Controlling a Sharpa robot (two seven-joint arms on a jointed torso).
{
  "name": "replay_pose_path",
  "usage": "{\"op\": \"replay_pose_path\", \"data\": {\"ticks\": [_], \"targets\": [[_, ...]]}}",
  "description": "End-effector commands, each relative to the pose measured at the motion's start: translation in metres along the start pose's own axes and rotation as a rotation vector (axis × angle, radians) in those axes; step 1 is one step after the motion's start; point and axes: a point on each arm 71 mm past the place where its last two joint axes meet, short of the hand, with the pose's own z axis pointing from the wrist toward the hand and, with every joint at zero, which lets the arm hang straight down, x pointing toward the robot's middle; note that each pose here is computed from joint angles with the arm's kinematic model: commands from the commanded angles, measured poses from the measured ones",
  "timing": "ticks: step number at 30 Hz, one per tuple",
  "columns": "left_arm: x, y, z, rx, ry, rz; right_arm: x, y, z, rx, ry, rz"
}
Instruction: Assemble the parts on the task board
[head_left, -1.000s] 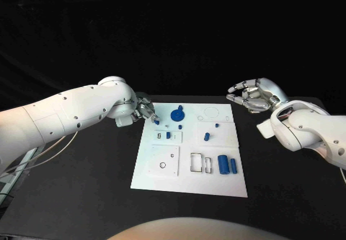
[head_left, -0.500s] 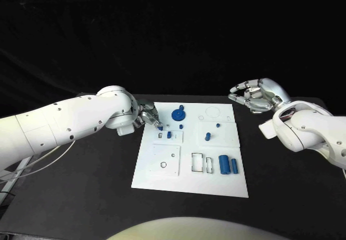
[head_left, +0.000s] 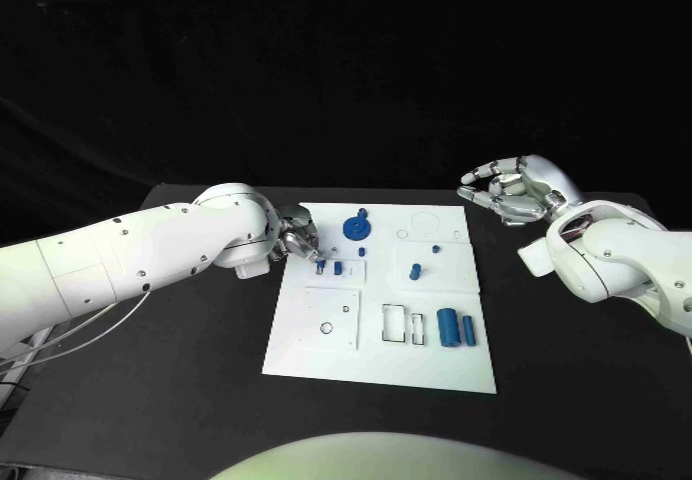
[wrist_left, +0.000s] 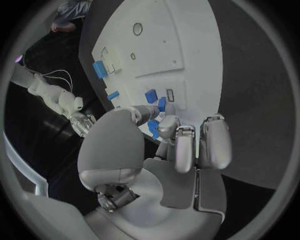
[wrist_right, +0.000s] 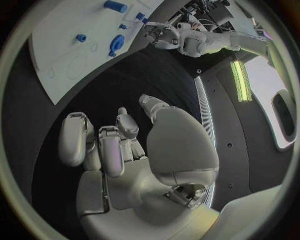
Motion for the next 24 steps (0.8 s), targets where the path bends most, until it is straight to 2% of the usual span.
{"op": "replay_pose_path", "data": {"ticks": [1, 11, 24], "targets": [[0.0007, -0.0017, -0.0004, 0.008, -0.011, 0.03, 0.0013, 0.0006, -0.0004, -0.01, 0.012, 0.001], [0.0065, -0.0003, 0.001, -0.001, 0.004, 0.039, 0.0015, 0.0, -0.0008, -0.009, 0.013, 0.002], [0.009, 0.0023, 0.0026, -0.013, 0.0, 0.055, 0.0017, -0.0006, -0.0012, -0.008, 0.014, 0.003]]}}
